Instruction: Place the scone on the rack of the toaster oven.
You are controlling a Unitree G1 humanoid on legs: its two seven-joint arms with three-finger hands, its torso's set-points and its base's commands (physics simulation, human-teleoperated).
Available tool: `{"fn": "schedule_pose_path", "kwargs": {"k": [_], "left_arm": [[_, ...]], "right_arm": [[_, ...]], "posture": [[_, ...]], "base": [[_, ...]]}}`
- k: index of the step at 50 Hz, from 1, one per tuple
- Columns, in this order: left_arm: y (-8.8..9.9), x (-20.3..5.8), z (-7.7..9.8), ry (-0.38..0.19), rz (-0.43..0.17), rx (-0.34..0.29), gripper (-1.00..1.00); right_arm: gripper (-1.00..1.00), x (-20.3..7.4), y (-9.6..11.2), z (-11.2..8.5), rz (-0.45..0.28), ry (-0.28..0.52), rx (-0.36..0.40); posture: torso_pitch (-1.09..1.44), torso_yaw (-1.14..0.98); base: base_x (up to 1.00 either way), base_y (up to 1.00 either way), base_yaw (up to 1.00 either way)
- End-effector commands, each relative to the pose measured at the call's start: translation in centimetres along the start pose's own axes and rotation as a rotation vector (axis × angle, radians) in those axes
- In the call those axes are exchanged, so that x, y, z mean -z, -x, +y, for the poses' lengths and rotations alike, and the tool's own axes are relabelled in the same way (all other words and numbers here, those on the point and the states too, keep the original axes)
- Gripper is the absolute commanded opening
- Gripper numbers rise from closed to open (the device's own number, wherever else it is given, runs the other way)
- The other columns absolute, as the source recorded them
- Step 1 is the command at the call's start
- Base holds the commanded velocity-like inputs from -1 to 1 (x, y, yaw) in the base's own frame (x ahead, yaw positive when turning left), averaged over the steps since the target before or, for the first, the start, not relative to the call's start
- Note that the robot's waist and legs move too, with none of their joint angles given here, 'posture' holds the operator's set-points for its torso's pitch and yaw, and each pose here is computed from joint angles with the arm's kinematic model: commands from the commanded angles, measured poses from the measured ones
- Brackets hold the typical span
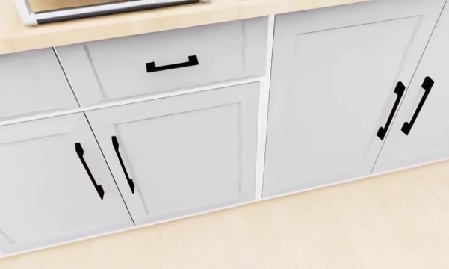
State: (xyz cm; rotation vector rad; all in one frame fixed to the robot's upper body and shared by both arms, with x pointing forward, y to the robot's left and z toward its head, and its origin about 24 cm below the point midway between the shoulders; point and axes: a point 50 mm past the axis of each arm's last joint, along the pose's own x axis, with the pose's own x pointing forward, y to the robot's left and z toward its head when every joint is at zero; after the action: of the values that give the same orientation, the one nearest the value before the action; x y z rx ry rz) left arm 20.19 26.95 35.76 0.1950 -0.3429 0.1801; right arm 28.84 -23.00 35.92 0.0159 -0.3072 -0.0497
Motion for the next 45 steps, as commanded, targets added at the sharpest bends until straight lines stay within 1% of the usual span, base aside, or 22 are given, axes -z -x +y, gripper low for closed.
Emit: {"fn": "schedule_pose_path", "kwargs": {"k": [1, 4, 45], "left_arm": [[0.33, -1.36, 0.33, -0.002, -0.073, -0.018, 1.0], [0.26, -1.27, 0.31, 0.0, -0.071, -0.017, 1.0], [0.26, -1.38, 0.48, -0.006, -0.072, -0.021, 1.0]], "right_arm": [[1.0, -1.77, 0.42, -0.34, -0.088, -0.004, 0.019], [1.0, -1.42, 0.31, -0.31, -0.083, -0.001, 0.019], [1.0, -1.33, 0.26, -0.23, -0.081, 0.006, 0.017]], "posture": [[0.0, 0.0], [0.0, 0.0], [0.0, 0.0]], "base": [[0.0, 0.11, 0.0], [0.0, 0.11, 0.0], [0.0, 0.11, 0.0]]}}
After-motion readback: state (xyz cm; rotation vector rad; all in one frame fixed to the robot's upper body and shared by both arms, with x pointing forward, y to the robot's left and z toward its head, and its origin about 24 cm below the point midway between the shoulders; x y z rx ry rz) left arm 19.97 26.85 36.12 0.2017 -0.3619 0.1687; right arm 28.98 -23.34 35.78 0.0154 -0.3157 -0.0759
